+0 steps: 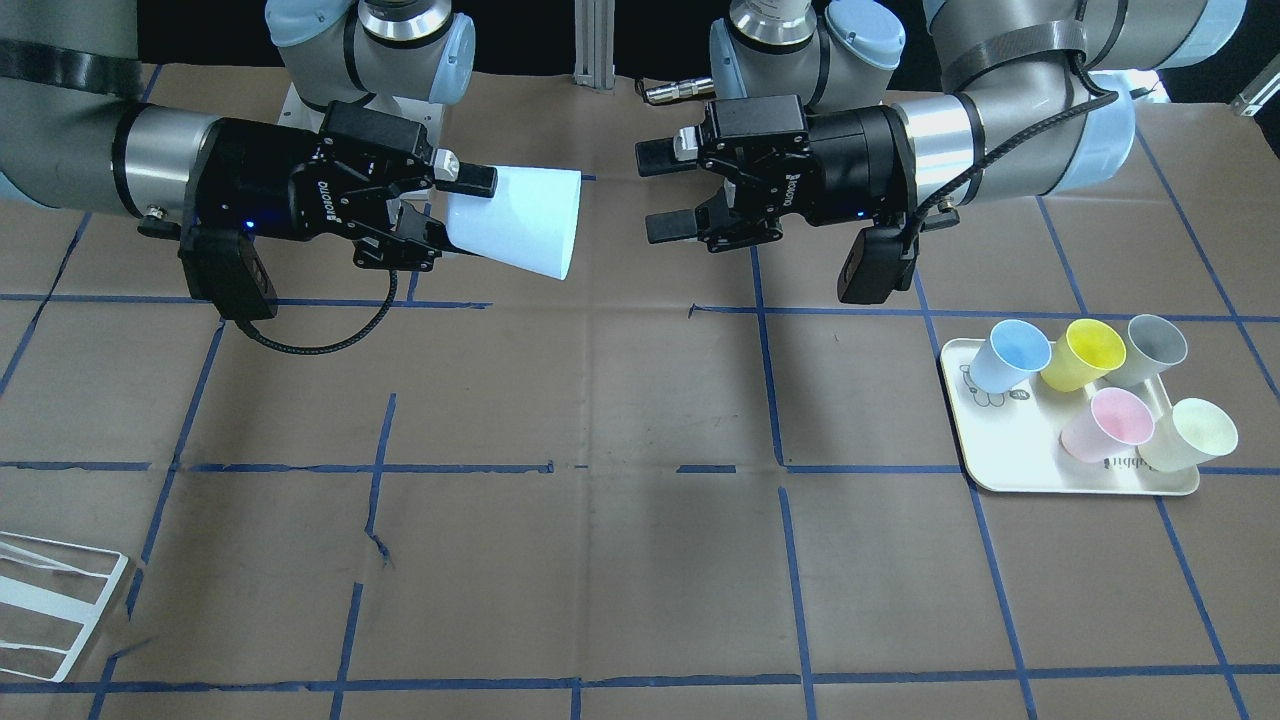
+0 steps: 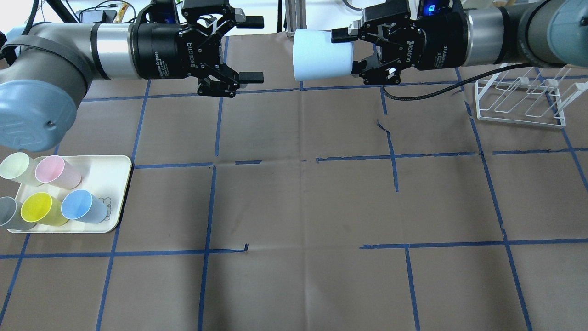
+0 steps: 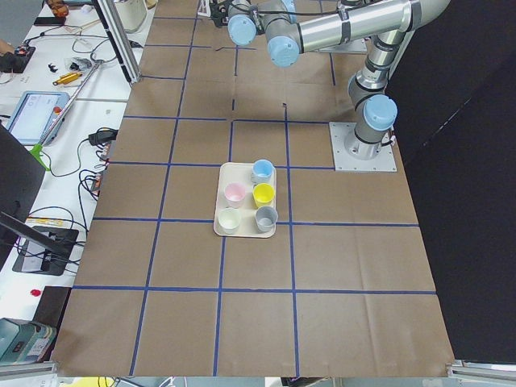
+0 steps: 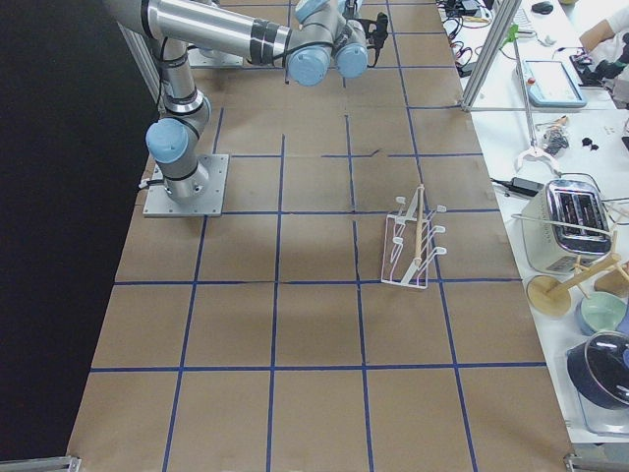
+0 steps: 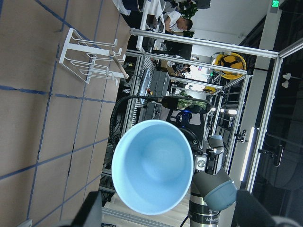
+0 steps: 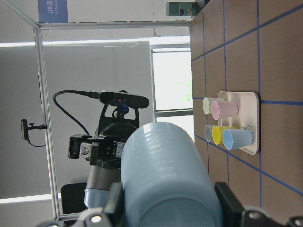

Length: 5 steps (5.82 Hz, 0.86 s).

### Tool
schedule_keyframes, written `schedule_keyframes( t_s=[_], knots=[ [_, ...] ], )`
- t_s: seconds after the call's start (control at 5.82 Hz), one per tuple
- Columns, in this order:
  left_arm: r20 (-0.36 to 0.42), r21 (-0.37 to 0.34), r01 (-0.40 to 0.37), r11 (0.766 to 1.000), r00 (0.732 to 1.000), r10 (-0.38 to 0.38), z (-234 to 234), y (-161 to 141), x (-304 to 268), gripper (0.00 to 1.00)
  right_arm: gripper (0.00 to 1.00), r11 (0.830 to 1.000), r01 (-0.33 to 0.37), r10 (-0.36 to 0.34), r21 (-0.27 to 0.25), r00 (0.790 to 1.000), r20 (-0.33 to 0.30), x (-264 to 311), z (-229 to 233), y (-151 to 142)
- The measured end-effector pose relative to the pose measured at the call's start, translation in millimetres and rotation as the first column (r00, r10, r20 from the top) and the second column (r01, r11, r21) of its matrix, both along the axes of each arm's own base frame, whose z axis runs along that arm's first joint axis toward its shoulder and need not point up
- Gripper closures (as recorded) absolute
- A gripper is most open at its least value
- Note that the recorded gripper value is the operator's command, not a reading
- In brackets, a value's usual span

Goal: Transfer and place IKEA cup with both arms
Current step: 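Bring the left gripper to the cup while the right gripper holds it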

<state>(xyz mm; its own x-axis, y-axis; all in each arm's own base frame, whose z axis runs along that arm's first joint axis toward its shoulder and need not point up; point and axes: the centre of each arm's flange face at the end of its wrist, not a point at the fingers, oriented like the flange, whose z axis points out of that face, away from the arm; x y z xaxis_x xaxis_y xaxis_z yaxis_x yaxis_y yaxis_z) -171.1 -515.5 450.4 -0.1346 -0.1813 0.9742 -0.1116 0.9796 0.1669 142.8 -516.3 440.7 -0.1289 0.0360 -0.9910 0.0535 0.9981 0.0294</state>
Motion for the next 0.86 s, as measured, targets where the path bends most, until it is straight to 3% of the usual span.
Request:
schedule_keyframes(
  t_s=[0.86],
  knots=[
    [0.015, -0.153, 0.069, 0.986, 0.998, -0.068, 12.8, -3.2, -34.9, 0.02, 0.5, 1.0, 0.0, 0.0, -0.002, 1.0, 0.013, 6.5, 1.1, 0.0]
  ],
)
